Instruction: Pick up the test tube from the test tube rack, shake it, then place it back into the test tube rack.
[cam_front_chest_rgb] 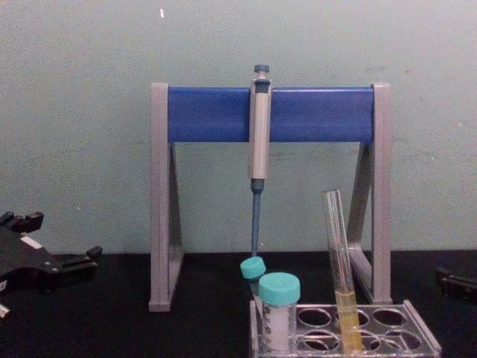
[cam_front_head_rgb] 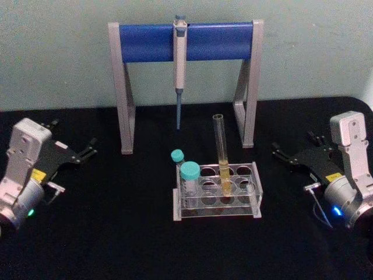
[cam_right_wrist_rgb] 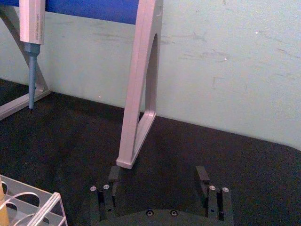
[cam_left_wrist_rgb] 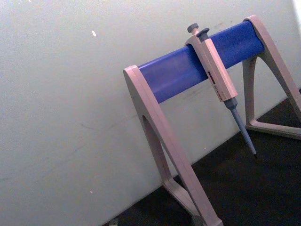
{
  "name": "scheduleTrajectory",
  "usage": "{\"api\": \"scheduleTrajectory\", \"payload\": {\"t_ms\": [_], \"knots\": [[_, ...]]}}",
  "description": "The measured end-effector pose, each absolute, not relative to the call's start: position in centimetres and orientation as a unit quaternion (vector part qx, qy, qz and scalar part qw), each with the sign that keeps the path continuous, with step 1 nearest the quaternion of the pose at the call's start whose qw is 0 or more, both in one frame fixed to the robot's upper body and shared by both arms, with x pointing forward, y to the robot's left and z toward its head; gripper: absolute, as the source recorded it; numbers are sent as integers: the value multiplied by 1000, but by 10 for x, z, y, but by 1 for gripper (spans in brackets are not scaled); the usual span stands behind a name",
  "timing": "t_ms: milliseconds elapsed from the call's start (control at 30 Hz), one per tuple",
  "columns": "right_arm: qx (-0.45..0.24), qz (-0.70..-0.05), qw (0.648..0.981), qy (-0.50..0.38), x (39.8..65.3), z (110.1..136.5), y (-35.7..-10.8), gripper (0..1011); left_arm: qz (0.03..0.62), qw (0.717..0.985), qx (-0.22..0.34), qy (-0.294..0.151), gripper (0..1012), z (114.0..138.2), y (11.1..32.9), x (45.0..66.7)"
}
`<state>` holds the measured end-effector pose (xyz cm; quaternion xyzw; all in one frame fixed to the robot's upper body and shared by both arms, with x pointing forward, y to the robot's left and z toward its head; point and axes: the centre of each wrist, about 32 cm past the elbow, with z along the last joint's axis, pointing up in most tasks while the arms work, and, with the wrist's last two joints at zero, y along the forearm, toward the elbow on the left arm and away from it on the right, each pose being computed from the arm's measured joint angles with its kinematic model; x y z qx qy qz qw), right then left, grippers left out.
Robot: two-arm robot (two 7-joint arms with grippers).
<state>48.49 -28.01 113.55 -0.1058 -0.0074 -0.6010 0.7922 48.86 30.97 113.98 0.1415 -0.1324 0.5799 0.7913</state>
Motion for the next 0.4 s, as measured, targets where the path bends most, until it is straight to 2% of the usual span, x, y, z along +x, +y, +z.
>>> {"api": "scheduleTrajectory", "payload": {"t_ms": [400], "knots": [[-106,-601,792,-7,485,1136,-280,1000,580,791,141,-132,1001,1140,310,489]]}}
